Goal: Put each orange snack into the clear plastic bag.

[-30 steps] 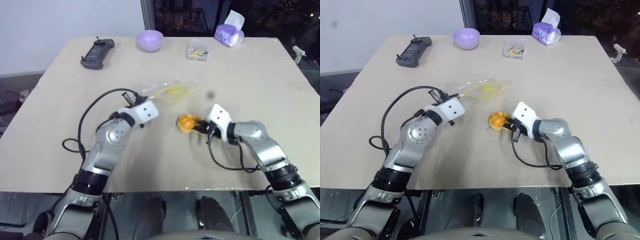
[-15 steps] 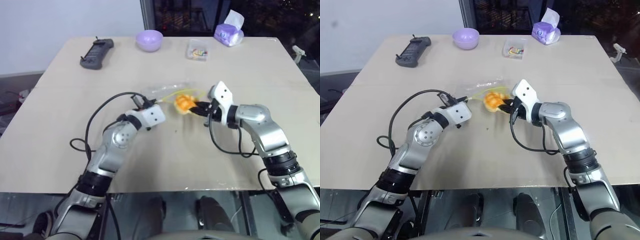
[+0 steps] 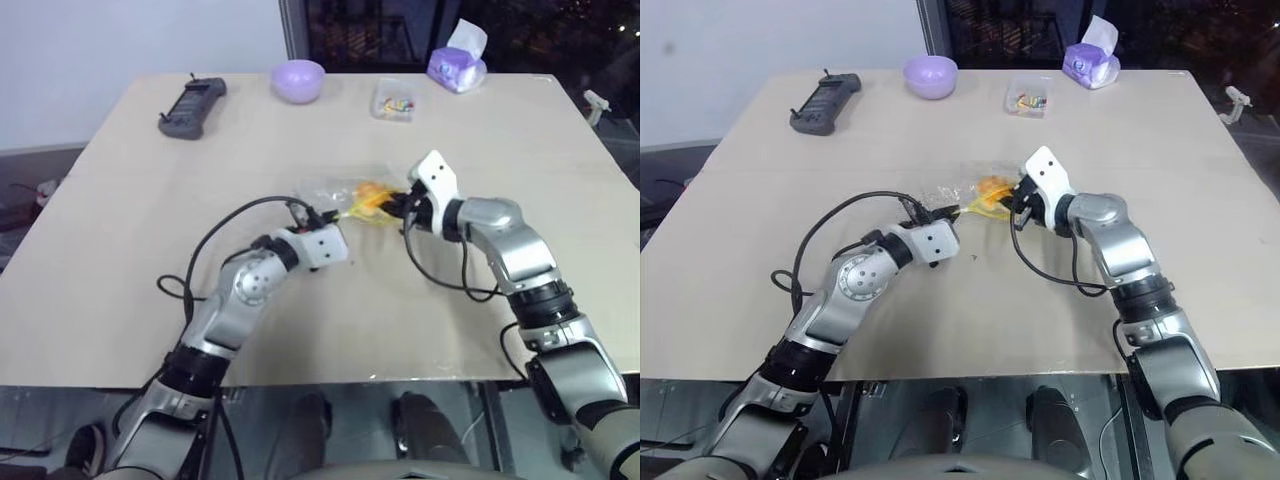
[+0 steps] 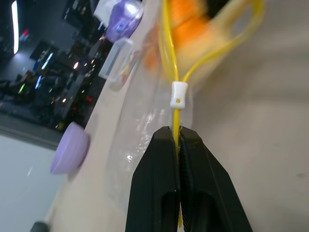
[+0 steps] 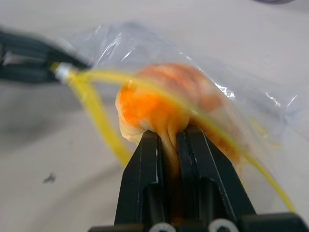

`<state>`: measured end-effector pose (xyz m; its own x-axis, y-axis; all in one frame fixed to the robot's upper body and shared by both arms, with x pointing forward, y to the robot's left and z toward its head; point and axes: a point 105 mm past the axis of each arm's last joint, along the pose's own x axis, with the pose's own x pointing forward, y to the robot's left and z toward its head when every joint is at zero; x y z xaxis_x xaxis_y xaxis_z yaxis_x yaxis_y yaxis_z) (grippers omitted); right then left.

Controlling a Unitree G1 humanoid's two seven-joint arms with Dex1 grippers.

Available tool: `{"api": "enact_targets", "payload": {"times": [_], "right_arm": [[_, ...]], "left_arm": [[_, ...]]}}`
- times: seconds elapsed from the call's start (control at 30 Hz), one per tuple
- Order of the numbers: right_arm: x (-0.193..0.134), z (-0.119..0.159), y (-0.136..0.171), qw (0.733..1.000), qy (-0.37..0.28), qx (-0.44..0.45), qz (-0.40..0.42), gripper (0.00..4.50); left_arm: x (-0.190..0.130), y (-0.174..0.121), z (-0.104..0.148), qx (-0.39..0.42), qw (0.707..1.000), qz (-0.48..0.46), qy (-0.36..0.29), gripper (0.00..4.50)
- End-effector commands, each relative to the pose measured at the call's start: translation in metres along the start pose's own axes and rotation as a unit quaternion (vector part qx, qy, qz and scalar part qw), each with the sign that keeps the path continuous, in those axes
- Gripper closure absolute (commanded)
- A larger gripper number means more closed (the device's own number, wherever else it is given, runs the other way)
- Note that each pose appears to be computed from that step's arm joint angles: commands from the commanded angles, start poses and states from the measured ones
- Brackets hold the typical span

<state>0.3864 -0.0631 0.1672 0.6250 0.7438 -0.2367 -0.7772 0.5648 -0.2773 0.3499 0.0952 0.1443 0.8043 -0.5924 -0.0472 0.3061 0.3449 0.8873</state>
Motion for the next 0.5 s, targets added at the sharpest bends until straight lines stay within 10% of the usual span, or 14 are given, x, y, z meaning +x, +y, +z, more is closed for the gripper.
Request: {"api": "enact_targets", "payload": {"times": [0.03, 0.3, 0.5], "right_arm": [[0.003, 0.019, -0.007, 0.999, -0.028, 0.012, -0.020, 4.48], [0.011, 0.009, -0.013, 0.997, -0.002, 0.048, -0.057, 4.48], [0.009, 0.008, -0.014, 0.997, 0.003, 0.040, -0.060, 1.34]], "left_arm": [[0.001, 0.005, 0.018, 0.007, 0.999, 0.007, -0.035, 4.50], [0.002, 0.004, 0.019, 0.005, 0.999, 0.004, -0.039, 4.50], [0.001, 0.006, 0.014, 0.000, 1.000, 0.012, -0.027, 4.50]]}}
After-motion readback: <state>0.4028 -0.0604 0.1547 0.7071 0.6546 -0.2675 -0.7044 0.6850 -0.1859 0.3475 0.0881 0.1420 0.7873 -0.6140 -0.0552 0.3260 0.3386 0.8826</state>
